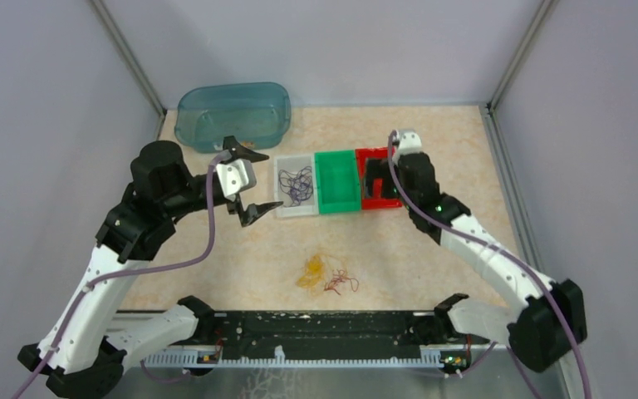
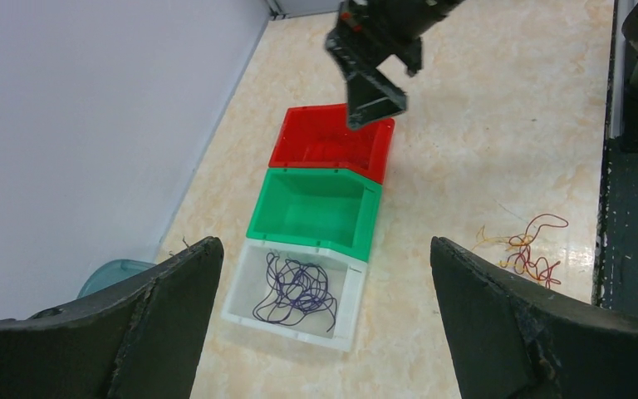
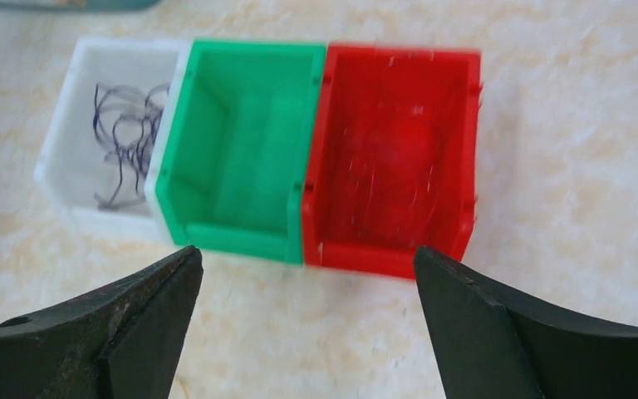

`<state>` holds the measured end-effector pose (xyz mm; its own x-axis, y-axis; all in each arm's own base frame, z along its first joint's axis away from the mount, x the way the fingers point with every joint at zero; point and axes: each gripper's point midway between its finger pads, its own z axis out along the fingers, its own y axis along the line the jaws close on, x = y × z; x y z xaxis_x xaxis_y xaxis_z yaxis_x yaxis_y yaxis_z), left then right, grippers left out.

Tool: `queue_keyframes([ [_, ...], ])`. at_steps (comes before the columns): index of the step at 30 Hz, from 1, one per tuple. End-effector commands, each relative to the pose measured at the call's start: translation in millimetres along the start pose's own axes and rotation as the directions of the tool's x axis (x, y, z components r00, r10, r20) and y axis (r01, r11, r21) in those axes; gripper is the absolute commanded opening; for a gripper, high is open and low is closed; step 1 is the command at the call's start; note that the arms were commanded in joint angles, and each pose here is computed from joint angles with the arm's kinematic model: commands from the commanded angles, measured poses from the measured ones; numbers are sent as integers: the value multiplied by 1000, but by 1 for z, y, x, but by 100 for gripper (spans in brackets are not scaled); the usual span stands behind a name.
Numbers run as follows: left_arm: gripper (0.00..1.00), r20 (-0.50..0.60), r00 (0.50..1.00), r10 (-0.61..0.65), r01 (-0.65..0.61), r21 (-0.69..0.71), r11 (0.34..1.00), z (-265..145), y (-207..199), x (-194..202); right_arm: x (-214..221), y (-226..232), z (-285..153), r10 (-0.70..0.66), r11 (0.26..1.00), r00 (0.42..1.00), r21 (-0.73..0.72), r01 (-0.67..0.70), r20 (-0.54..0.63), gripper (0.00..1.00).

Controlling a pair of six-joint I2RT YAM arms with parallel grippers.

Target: Untangle the cables

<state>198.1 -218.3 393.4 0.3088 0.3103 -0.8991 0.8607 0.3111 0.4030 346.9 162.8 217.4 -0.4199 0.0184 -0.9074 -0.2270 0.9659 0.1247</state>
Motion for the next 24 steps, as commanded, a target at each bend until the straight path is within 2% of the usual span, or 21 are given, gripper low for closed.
queue_keyframes([
  [1,100,-16,1000,-13,13,9,1000,7,1,7,38,22,-45,81,988,996,-132,-86,-37,99],
  [6,100,-18,1000,-13,14,23,1000,11,2,7,102,61,-92,-22,973,993,-231,-5,-116,97],
  [14,100,-44,999,-27,29,52,998,16,-2,17,166,104,-138,-126,929,959,-369,25,-254,68],
  [16,100,-49,998,-28,30,52,998,16,-3,19,182,108,-144,-189,918,938,-390,64,-291,62],
  [19,100,-44,999,-33,35,59,998,16,-5,18,202,111,-145,-253,905,909,-413,101,-331,60],
  [24,100,-46,998,-38,41,64,997,15,-6,19,214,118,-136,-299,888,899,-438,139,-321,56],
])
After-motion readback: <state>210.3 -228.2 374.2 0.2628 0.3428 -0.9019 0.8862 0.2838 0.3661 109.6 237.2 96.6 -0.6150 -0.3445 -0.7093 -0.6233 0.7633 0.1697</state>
